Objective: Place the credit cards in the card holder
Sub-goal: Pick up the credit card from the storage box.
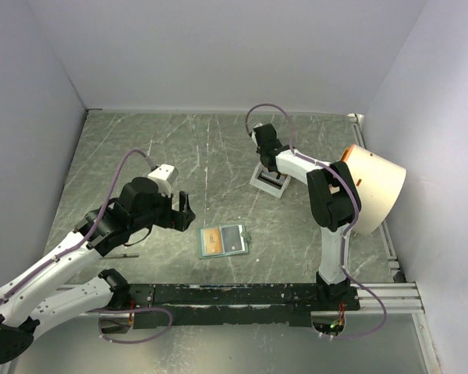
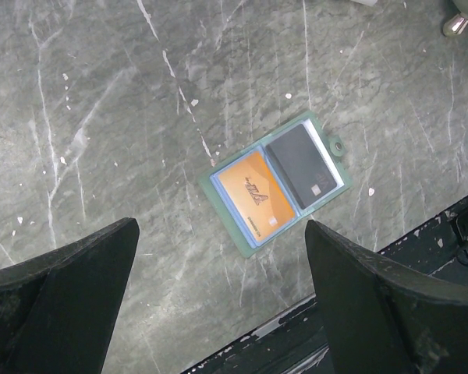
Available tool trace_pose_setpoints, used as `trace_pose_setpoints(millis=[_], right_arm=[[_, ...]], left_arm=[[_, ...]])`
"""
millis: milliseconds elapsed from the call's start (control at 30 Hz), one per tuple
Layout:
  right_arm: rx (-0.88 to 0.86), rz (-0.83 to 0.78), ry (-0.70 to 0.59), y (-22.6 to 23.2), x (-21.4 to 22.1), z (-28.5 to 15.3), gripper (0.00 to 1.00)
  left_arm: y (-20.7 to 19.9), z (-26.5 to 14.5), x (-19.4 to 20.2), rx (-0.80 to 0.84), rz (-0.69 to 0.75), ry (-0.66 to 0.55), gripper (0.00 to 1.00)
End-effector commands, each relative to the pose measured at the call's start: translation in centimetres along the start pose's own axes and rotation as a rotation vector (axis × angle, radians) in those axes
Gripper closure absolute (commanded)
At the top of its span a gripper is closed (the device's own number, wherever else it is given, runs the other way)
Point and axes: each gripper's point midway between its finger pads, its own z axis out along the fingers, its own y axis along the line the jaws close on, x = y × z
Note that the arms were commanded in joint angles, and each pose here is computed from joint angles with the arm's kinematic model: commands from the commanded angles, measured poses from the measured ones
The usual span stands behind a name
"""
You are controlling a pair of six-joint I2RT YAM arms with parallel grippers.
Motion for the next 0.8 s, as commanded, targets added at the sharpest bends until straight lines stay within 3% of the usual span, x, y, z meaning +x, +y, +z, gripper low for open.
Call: trace_pose_setpoints(millis=[0, 767], right_arm=[[0.049, 0.005, -0.025, -1.2, -0.4, -0.1, 0.74], [0.052, 0.02, -0.072, -2.8, -2.3, -1.6, 0.92]], left_arm=[[0.2, -0.1, -0.2, -0.011, 0.011, -0.011, 0.01], [0.1, -0.3, -0.3, -0.007, 0.007, -0.02, 0.01]])
